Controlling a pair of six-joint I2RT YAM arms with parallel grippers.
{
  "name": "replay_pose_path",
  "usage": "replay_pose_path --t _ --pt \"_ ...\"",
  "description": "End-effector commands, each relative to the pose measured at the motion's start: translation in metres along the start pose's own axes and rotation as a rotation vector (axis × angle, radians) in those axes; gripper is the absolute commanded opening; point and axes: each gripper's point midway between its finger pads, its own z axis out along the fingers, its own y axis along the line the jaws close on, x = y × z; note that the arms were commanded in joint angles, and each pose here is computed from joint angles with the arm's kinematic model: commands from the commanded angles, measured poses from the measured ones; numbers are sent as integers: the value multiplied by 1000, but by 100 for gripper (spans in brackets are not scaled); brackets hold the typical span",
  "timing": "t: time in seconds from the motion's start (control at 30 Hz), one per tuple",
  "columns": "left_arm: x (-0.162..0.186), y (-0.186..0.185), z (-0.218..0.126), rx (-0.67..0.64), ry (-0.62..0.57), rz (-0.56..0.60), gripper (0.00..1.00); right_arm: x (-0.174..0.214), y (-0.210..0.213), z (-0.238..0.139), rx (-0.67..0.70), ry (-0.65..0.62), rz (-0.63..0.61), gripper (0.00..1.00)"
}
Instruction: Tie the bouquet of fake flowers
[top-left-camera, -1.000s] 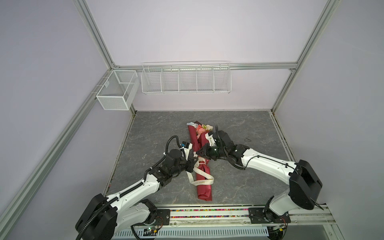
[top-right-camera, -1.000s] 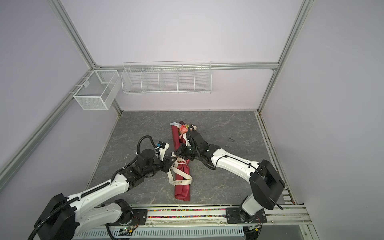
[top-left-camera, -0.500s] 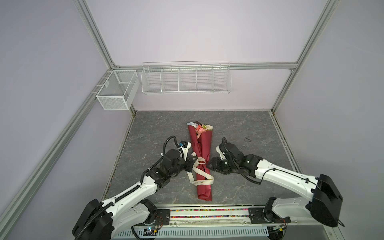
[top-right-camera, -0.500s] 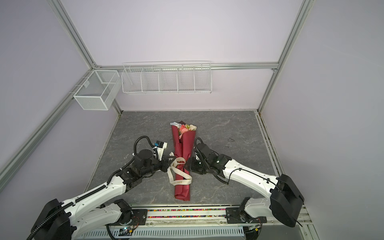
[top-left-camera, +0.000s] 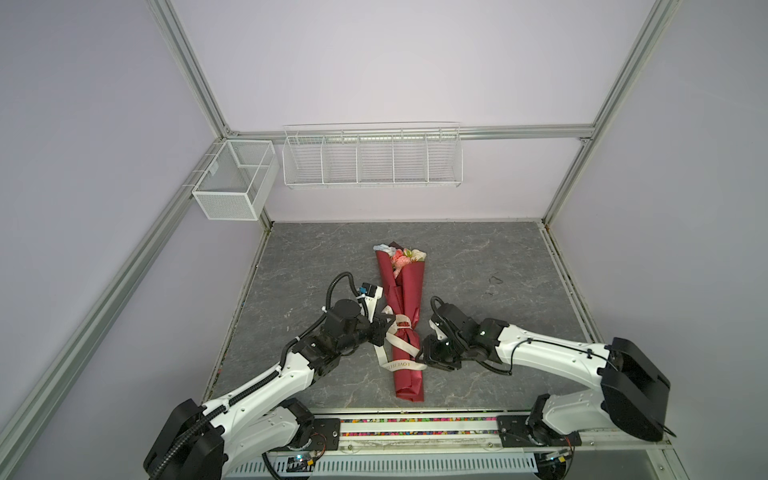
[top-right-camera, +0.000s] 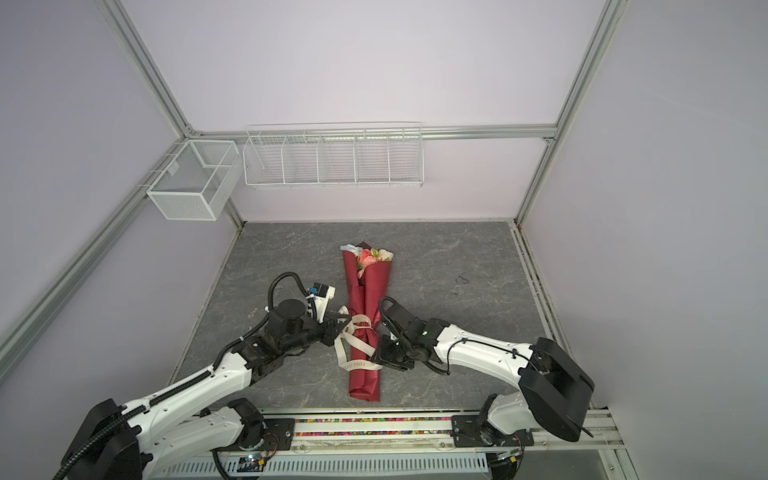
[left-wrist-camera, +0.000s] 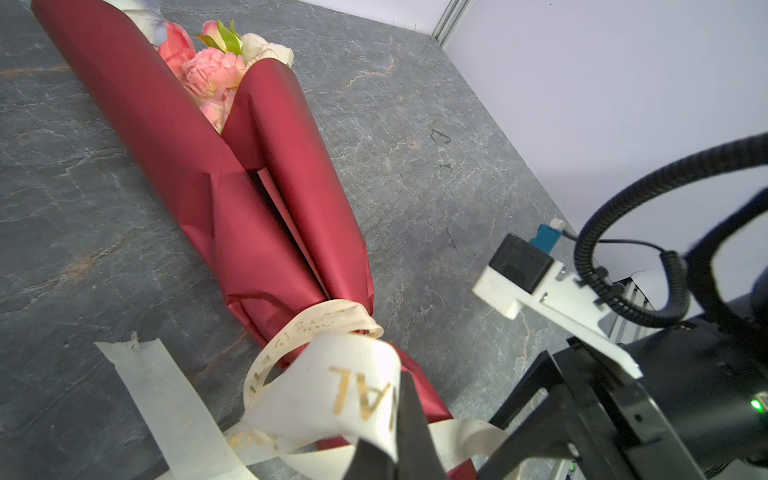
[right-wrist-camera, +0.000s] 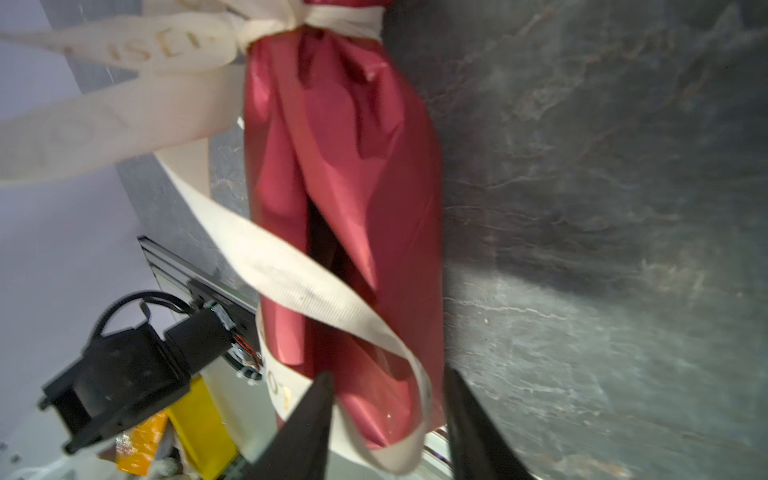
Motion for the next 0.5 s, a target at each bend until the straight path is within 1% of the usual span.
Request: replay_pose_path --t 0.0,0.07,0.1,0.13,0.2,0.3,0.33,0.4,0.47 --pt "-1 0 -3 -4 4 11 0 -2 10 -13 -14 -33 -20 21" --pt "0 4 -4 -27 8 15 0 -11 9 -32 27 -104 -64 12" --pt "1 5 -4 -36 10 16 0 -12 6 -39 50 -127 -93 10" --pt "1 6 -5 -38 10 20 0 -21 16 -56 55 -178 -134 7" --pt "1 6 -4 -36 13 20 0 -31 16 -80 109 -253 -196 7" --pt "2 5 -5 -37 22 26 0 -51 9 -116 266 -367 -324 9" --pt "2 5 -4 -37 22 27 0 -58 7 -126 327 -389 -384 12" --pt "2 4 -4 -29 23 27 0 -67 6 -145 462 -384 -564 12" --pt "4 3 -3 -21 28 28 0 -82 4 -162 606 -407 -696 15"
